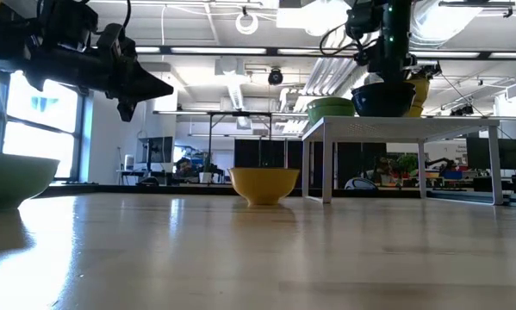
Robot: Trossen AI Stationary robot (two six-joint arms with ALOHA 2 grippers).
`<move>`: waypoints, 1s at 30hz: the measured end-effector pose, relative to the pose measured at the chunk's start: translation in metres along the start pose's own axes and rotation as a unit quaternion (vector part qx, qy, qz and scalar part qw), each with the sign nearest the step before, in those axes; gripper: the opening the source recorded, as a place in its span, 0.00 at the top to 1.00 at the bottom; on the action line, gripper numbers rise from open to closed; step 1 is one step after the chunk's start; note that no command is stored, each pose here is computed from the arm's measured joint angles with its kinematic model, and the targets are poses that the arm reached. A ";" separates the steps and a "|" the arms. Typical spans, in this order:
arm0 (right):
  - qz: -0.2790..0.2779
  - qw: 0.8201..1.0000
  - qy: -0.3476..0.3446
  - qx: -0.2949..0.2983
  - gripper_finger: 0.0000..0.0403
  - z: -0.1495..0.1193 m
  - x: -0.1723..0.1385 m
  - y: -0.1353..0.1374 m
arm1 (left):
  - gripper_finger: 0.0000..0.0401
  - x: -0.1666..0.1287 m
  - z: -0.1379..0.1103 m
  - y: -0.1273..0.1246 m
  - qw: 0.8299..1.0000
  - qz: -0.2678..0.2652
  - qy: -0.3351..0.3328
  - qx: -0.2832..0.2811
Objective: Pick & Place Mini bowls
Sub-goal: Stack the yellow patterned bowl on top of the yellow patterned bowl on the shelf
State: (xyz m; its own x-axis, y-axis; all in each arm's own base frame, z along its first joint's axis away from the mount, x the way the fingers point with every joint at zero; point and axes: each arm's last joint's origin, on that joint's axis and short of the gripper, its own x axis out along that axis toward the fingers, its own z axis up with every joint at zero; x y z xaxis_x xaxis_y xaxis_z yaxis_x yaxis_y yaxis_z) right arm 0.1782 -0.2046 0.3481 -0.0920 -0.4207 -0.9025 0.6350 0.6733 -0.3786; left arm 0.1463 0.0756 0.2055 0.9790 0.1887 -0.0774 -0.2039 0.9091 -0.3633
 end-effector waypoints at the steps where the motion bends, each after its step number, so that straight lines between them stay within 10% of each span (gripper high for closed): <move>1: 0.000 1.000 -0.001 0.000 0.96 0.000 0.001 -0.001 | 1.00 0.000 0.000 0.000 1.000 0.000 0.000 0.000; 30: 0.028 1.000 -0.009 0.010 0.88 0.001 0.005 -0.004 | 1.00 0.000 0.000 -0.001 1.000 -0.012 0.005 -0.013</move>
State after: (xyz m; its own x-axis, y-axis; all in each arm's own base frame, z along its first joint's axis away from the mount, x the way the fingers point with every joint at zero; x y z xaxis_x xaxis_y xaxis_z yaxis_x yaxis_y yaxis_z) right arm 0.1762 -0.2095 0.3454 -0.0425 -0.3933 -0.9184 0.6534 0.6845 -0.3233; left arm 0.1464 0.0749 0.2054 0.9834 0.1641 -0.0769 -0.1811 0.9029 -0.3899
